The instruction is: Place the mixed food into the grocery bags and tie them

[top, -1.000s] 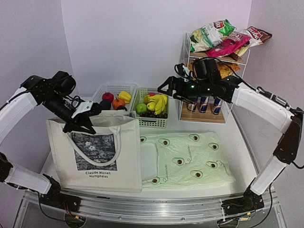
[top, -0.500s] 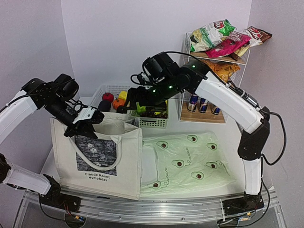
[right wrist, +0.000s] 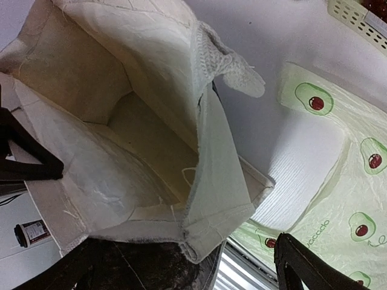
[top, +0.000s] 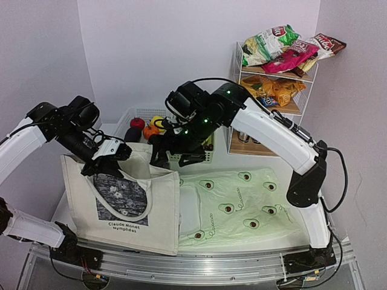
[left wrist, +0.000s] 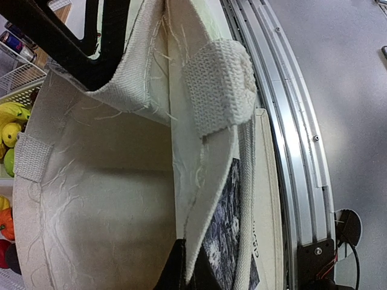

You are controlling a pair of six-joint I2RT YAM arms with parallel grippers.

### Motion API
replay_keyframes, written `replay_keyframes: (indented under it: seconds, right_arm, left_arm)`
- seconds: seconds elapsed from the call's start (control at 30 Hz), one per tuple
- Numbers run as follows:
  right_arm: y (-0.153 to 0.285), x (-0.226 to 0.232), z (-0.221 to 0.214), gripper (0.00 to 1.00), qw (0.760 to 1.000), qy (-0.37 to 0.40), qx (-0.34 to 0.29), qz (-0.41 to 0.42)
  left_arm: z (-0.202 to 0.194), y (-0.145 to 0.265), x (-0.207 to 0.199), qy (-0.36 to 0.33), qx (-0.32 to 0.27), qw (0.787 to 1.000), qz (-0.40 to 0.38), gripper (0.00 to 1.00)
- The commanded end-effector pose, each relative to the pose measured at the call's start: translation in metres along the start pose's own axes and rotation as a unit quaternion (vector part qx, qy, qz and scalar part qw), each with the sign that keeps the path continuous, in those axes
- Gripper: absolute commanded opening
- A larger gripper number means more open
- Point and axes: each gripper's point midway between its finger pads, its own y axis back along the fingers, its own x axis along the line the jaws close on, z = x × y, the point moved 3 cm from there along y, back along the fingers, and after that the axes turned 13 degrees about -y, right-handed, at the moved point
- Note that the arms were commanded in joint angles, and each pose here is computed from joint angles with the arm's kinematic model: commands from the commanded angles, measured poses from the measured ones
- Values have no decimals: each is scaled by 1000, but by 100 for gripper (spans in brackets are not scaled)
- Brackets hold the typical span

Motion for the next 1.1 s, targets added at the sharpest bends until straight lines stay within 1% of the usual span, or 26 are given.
replay_keyframes:
  seconds: [0.0, 0.13, 0.23, 0.33, 0.4, 0.5, 0.63, 0.67, 0.7, 0.73, 0.87, 0.9, 1.0, 1.03, 1.07]
  right_arm:
    - [26, 22, 9, 96, 998, 31, -39, 43]
    - [44, 39, 15, 94, 993, 49, -74, 82]
    - [49, 51, 7, 93, 989, 77, -79, 95]
    - [41, 51, -2, 91, 990, 87, -69, 84]
    - [30, 41, -7, 87, 993, 76, -57, 64]
    - [17, 27, -12, 76, 997, 60, -43, 35]
    - [3, 19, -14, 72, 998, 56, -31, 20]
    - [-2, 19, -12, 69, 998, 56, -29, 19]
    - [-6, 21, -11, 63, 998, 60, -27, 22]
    - [-9, 24, -9, 54, 997, 65, -27, 27]
    - [-13, 31, 3, 5, 995, 83, -48, 30]
    - [-11, 32, 6, 0, 994, 88, -58, 29]
    - [0, 37, 16, 0, 989, 104, -97, 30]
    - [4, 40, 19, 0, 987, 110, -108, 35]
    - [8, 45, 22, 0, 985, 117, -119, 43]
  left_arm:
    - [5, 5, -1, -27, -7, 999, 15, 0]
    - [4, 4, -2, -32, -7, 999, 17, 0]
    - [3, 4, -2, -32, -5, 999, 18, 0]
    - [3, 4, -3, -33, -3, 999, 20, 0]
    - [2, 4, -3, -34, -2, 999, 21, 0]
    - [1, 3, -3, -35, 0, 999, 21, 0]
    - [1, 3, -3, -39, 0, 999, 23, 0]
    - [1, 3, -3, -41, -1, 999, 23, 0]
    - [1, 3, -3, -42, -2, 999, 23, 0]
    - [2, 3, -3, -43, -3, 999, 23, 0]
    - [2, 3, -5, -37, -6, 999, 21, 0]
    - [3, 4, -5, -34, -5, 999, 19, 0]
    - [5, 7, -6, -21, -7, 1000, 7, 1]
    - [8, 8, -5, -15, -9, 1000, 3, 3]
    - [11, 10, -4, -5, -14, 1000, 0, 12]
